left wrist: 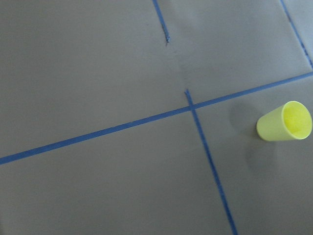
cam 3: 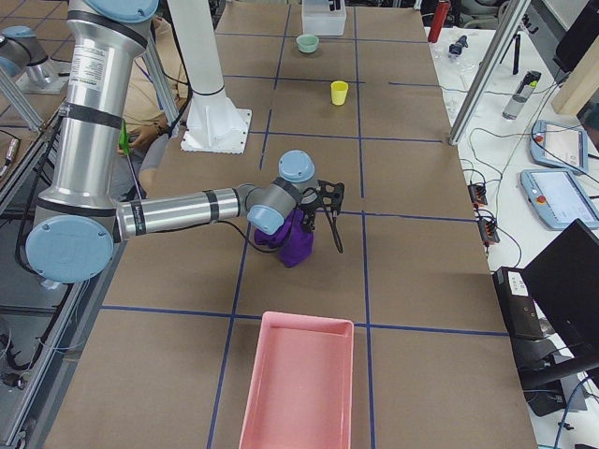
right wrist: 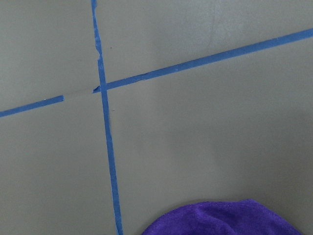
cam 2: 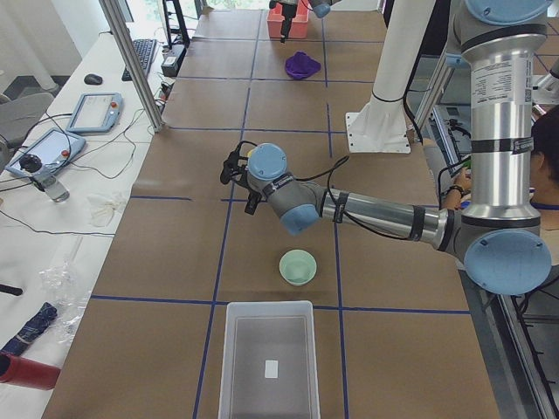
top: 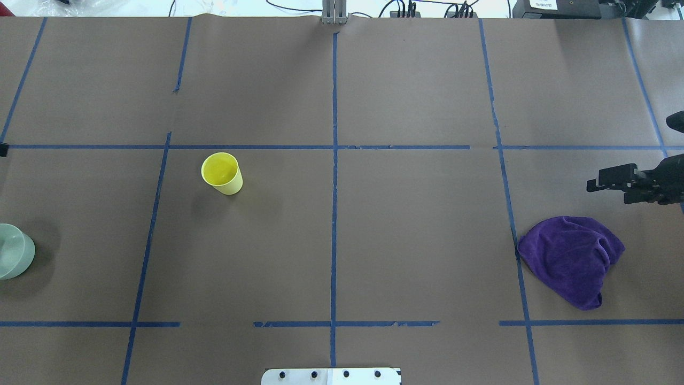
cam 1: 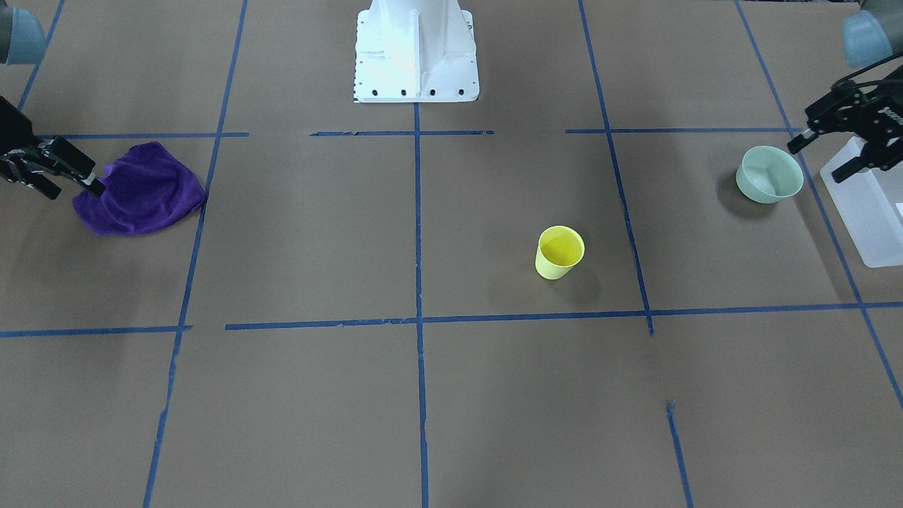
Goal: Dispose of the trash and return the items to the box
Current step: 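Move left gripper toward yellow cup while right gripper moves toward purple cloth, then close left gripper around the yellow cup's rim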
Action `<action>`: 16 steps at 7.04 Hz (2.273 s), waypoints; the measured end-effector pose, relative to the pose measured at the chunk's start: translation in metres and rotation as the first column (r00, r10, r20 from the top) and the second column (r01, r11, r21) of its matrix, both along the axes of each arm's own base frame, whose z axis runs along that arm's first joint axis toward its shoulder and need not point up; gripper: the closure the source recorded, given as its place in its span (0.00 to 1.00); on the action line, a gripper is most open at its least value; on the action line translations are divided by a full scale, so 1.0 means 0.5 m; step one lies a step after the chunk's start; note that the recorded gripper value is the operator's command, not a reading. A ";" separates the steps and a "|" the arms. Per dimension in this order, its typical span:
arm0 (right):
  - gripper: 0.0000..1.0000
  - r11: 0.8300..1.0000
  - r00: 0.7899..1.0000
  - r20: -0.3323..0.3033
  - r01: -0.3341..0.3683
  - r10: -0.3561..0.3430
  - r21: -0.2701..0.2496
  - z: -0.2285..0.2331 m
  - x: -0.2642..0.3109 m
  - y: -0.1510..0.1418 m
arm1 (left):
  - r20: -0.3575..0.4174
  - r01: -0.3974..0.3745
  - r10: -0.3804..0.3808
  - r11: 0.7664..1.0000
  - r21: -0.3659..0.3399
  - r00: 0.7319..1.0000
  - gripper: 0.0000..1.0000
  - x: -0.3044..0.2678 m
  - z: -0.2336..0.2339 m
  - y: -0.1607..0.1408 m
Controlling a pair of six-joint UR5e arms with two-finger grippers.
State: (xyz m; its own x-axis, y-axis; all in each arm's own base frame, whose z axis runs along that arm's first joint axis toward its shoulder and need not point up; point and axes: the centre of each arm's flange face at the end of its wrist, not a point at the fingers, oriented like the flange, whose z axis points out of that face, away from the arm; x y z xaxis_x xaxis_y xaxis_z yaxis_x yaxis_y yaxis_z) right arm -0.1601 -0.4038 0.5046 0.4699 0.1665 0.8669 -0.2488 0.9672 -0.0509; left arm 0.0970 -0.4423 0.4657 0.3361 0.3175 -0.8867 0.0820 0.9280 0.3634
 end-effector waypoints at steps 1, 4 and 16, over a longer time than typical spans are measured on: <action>0.00 1.000 1.000 0.011 -0.008 0.008 -0.001 -0.006 0.015 -0.009 | -0.046 0.013 -0.013 1.000 -0.008 0.999 0.00 0.069 -0.036 0.008; 0.00 1.000 1.000 0.016 -0.017 0.017 0.002 -0.008 0.028 -0.017 | -0.046 0.096 -0.098 0.994 -0.053 0.994 0.03 0.320 -0.140 -0.024; 0.00 1.000 1.000 0.019 -0.025 0.025 -0.005 0.001 0.020 -0.038 | 0.229 0.115 -0.075 0.979 -0.168 0.970 0.19 0.634 -0.218 -0.097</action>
State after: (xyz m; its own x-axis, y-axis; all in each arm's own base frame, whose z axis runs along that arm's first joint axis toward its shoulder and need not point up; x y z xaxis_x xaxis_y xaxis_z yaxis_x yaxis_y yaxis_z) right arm -0.1503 -0.4226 0.5052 0.4490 0.1820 0.8748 -0.2718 0.9605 -0.0603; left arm 0.4139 -0.4908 0.3566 0.5507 0.1175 -0.8264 0.1094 0.9713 0.2110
